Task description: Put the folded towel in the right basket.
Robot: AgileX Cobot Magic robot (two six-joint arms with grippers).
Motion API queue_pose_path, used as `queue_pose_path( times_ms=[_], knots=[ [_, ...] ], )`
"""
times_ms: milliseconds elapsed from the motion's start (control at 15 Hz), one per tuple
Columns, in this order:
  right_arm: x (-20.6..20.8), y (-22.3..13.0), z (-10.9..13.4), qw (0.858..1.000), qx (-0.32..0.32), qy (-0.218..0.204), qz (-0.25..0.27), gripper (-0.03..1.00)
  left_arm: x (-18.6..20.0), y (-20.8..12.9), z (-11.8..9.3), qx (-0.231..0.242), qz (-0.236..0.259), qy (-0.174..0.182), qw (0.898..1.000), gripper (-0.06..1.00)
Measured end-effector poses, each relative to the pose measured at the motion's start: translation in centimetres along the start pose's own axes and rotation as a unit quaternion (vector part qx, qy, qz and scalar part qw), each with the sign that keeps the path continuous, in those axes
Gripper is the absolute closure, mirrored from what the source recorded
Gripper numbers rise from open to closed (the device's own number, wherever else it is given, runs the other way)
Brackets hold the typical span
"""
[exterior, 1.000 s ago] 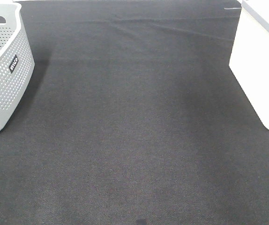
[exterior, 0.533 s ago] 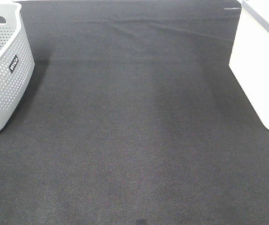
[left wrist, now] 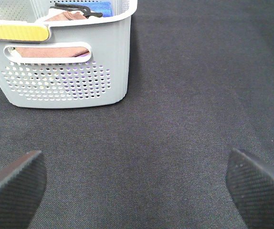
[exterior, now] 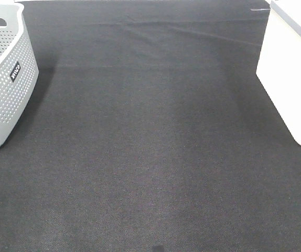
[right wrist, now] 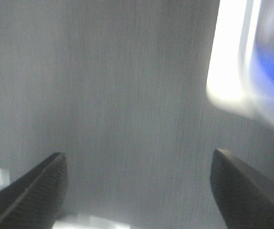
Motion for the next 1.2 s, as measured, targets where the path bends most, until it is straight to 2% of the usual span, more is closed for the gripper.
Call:
queue_pose_path(
  times_ms=[200, 333, 400, 600, 667, 800, 1000, 1200],
  knots=[
    [-0.7, -6.4, 1.1, 0.999, -0.003, 0.007, 0.036, 0.20, 0.0, 0.0, 0.0, 0.000, 0.000, 0.000, 1.000, -0.02],
    [-1.9, -12.0, 2.1, 0.998, -0.004, 0.012, 0.068, 0.20, 0.0, 0.0, 0.0, 0.000, 0.000, 0.000, 1.000, -0.02],
    [-2.1, -13.7, 2.4, 0.998, -0.004, 0.012, 0.062, 0.20, 0.0, 0.0, 0.0, 0.000, 0.000, 0.000, 1.000, -0.02],
    [-2.7, -17.2, 3.0, 1.000, 0.011, 0.004, 0.019, 0.20, 0.0, 0.0, 0.0, 0.000, 0.000, 0.000, 1.000, -0.02],
    [-2.7, -17.2, 3.0, 1.000, 0.011, 0.004, 0.019, 0.20, 0.0, 0.0, 0.0, 0.000, 0.000, 0.000, 1.000, -0.02],
    [-2.1, -18.9, 3.6, 0.999, 0.028, 0.000, -0.033, 0.20, 0.0, 0.0, 0.0, 0.000, 0.000, 0.000, 1.000, -0.02],
    [0.2, -18.9, 4.5, 0.989, 0.058, -0.002, -0.135, 0.20, 0.0, 0.0, 0.0, 0.000, 0.000, 0.000, 1.000, -0.02],
    [1.6, -19.2, 4.8, 0.980, 0.058, -0.010, -0.188, 0.20, 0.0, 0.0, 0.0, 0.000, 0.000, 0.000, 1.000, -0.02]
  ],
)
Point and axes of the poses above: a point on each arm's last joint axis where the gripper is mounted, x pointing back along that axis away from the gripper, z along the wrist's bending axis when the last joint is at zero, y = z × x, the point moved 9 cm from there along -x, pointing out along that axis toward the gripper, and after that the axes turned 8 degrees about x, right-handed, at the moved point
